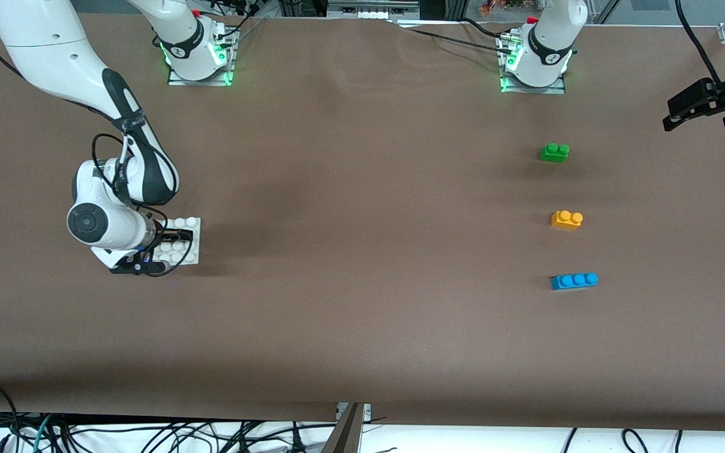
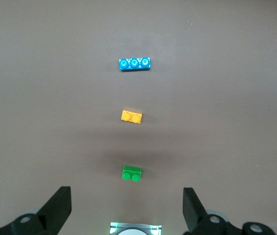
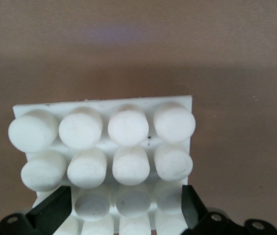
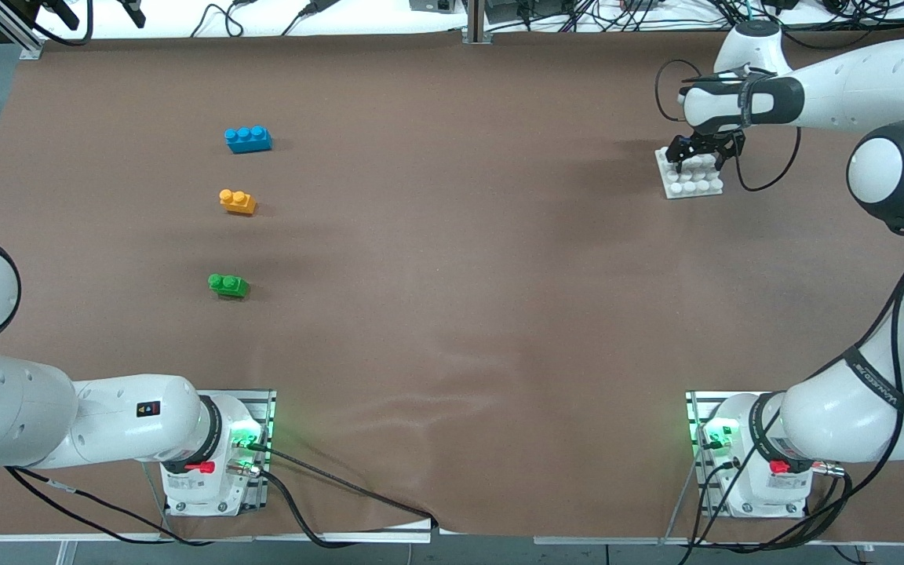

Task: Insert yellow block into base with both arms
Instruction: 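Slide the white base plate with the right gripper toward the table's middle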

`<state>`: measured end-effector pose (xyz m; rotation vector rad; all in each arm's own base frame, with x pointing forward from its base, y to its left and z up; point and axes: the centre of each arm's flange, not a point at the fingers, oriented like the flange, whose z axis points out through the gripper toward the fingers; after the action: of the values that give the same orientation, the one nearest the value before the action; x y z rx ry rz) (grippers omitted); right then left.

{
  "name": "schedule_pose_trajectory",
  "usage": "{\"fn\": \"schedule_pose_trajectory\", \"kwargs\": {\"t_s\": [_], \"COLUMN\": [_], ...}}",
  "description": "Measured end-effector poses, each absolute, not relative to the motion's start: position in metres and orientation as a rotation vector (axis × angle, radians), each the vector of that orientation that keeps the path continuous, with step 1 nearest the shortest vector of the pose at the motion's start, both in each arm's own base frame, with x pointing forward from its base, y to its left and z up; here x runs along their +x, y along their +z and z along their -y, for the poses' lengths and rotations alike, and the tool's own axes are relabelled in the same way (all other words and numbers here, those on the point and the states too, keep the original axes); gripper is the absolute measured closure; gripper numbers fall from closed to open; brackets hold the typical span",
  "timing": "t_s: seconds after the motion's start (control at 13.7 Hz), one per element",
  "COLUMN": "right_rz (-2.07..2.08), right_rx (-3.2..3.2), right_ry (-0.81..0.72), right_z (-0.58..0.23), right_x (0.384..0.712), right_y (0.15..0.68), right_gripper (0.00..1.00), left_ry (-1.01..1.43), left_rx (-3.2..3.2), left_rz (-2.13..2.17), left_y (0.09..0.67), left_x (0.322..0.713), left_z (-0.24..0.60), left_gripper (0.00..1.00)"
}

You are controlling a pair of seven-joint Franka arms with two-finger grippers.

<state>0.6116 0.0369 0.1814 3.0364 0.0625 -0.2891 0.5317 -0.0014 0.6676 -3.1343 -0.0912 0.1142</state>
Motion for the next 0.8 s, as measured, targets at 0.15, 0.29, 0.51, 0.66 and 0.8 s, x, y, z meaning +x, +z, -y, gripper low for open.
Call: {"fn": "schedule_pose_trajectory", "kwargs": {"t_s": [0.15,0.29,0.51,0.66,0.8], "right_rz": [-0.062,-0.057,-0.036,-0.013,0.004], "right_rx": [3.034,3.037,3.053,3.064,3.074], "right_ry": [-0.282,-0.275,-0.266,-0.26,-0.248], "right_z": [-0.055,-0.075,-0.105,-0.126,-0.15], "right_x": [0.611,0.609,0.605,0.602,0.598], "right_y": [0.182,0.182,0.183,0.184,0.185], "right_gripper": [0.0,0.0,0.0,0.0,0.0], "left_ry": [0.103,0.1,0.1,0.106,0.118], "left_rx": [-3.135,-3.135,-3.135,-3.135,-3.134], "left_rz": [0.094,0.094,0.092,0.093,0.093], "left_y": [0.671,0.672,0.672,0.671,0.67], "left_x": [0.531,0.531,0.531,0.531,0.53], "left_z": [0.001,0.0,0.001,0.001,0.001], "left_gripper": [0.0,0.0,0.0,0.0,0.0]}}
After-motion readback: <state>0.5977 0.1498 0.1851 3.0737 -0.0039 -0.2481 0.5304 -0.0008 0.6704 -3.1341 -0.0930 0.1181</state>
